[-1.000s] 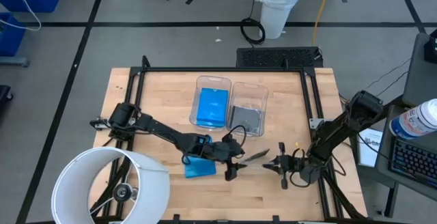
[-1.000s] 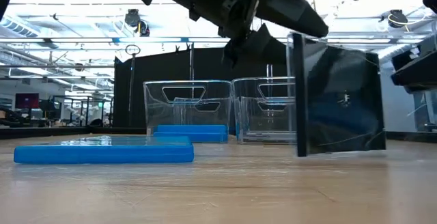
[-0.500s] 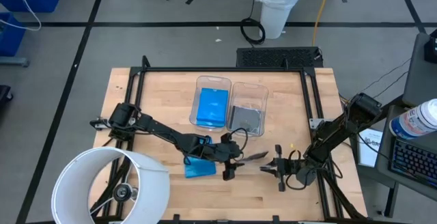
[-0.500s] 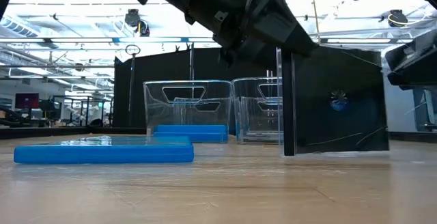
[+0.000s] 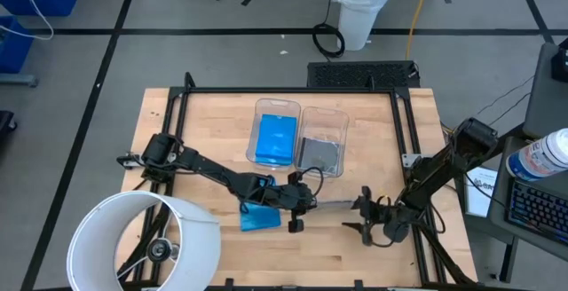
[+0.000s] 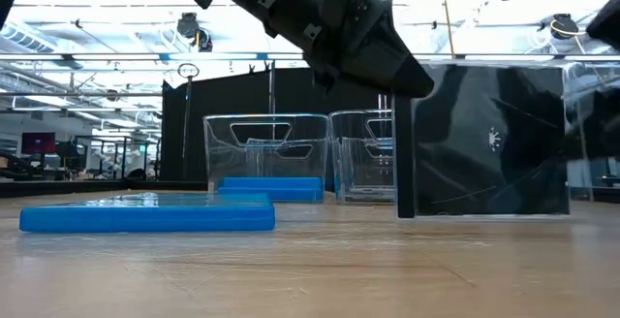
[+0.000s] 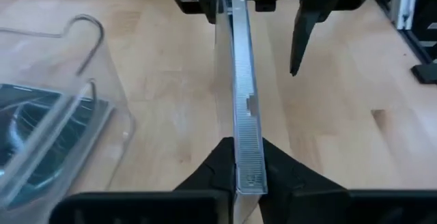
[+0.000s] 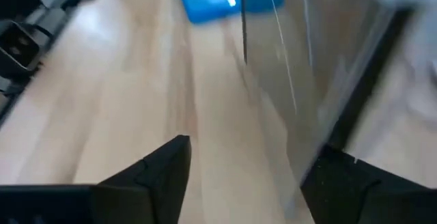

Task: Pick & place jewel cases by type
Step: Put the black CD case into the right transparent bin

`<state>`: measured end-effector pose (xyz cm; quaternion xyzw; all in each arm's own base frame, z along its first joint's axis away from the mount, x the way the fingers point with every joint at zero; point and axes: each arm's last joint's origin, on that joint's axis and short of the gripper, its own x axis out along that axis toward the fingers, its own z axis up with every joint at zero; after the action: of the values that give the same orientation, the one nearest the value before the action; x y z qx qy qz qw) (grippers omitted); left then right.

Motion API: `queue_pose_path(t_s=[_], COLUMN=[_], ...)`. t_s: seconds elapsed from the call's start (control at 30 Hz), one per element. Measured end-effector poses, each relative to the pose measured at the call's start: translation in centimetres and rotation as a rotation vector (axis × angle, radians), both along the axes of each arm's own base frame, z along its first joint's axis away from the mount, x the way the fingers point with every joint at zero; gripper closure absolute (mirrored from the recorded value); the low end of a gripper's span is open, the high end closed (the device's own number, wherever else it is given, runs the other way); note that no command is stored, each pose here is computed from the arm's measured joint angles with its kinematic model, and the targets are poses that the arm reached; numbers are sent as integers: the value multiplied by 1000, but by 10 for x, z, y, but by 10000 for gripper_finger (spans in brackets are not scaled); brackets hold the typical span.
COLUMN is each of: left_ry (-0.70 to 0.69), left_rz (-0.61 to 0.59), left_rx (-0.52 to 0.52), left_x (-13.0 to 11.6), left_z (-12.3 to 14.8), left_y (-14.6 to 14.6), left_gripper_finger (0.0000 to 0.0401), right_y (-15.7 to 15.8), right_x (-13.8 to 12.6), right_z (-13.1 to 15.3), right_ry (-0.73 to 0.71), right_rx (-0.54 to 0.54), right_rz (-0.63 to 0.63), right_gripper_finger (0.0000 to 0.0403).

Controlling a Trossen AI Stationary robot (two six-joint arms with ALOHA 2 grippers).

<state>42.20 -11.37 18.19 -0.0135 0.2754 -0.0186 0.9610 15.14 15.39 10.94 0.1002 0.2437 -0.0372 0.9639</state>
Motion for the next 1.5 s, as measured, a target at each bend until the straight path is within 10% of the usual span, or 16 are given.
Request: queue_pose_path(t_s=[0.8,1.5], left_ry=[20,15], left_rz=[-65,-146], left_rx=[42,161], left_x=[-1,-3], left_z=[-2,-2], left_y=[-2,-5], left_gripper_finger=[351,324], right_y=[-16,-15], right_x=[-1,8], right_z=[16,25], right_ry=[-29,-79], right_rx=[-38,-130], right_rz=[-102,10], right_gripper_finger=[165,384])
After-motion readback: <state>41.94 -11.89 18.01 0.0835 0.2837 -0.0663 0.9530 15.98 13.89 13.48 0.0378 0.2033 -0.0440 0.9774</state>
